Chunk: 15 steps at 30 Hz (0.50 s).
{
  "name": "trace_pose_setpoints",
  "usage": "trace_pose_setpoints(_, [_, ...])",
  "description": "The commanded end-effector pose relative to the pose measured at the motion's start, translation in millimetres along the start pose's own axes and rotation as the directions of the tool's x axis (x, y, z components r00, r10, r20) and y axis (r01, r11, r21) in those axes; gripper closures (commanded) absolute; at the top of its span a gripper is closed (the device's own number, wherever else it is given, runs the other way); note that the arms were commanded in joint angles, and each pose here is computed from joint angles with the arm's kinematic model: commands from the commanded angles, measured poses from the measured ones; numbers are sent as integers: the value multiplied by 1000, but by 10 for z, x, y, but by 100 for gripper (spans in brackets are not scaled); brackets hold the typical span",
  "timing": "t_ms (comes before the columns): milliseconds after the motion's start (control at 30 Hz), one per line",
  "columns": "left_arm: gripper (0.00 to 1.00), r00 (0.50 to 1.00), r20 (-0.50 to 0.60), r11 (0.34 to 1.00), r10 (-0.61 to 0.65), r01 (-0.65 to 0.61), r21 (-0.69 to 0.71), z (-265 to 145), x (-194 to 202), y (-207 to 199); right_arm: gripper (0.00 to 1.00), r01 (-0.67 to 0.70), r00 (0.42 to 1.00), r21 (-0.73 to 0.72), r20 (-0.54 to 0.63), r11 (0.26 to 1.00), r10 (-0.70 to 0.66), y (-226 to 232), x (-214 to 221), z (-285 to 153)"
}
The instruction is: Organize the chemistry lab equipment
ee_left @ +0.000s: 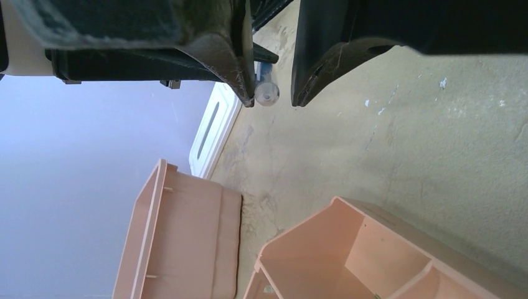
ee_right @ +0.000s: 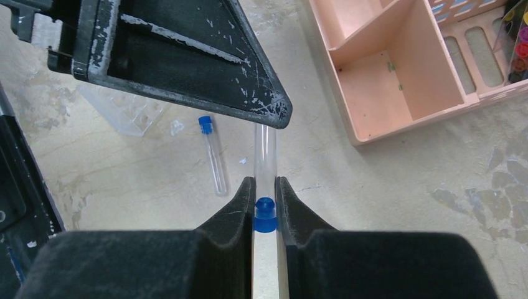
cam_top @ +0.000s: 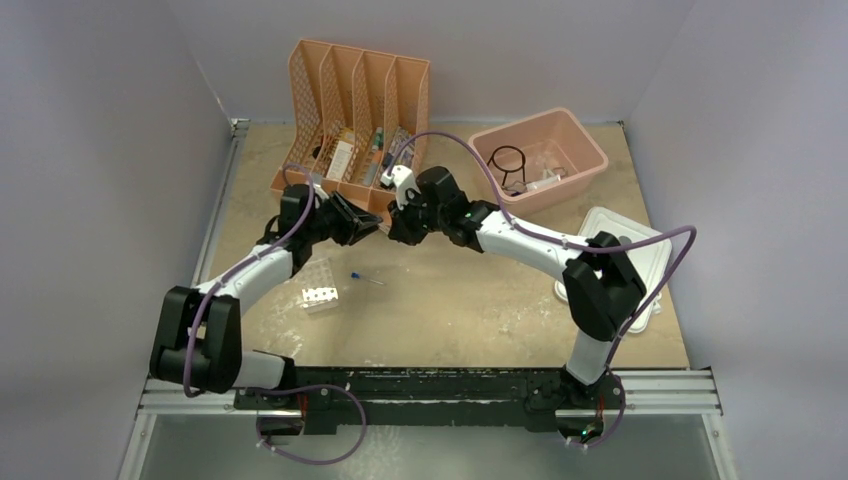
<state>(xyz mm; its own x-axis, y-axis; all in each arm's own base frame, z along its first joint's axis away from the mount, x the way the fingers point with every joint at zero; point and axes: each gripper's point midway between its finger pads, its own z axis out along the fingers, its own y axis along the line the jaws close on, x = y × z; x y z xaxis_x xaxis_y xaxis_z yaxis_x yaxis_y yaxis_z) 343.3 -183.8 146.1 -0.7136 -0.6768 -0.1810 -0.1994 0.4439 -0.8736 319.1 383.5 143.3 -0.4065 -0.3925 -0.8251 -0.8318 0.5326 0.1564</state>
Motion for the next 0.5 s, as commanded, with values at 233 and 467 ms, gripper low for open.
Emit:
trace_pose_setpoints(233, [95, 998, -42, 994, 48, -43, 104, 11, -21, -286, 90, 17, 995, -51, 103, 999, -12, 98, -368, -131])
trace_pose_setpoints(467, [99, 997, 8, 979, 81, -81, 189, -116, -142, -666, 46, -124, 961, -110, 236, 986, 147, 74, -872, -573])
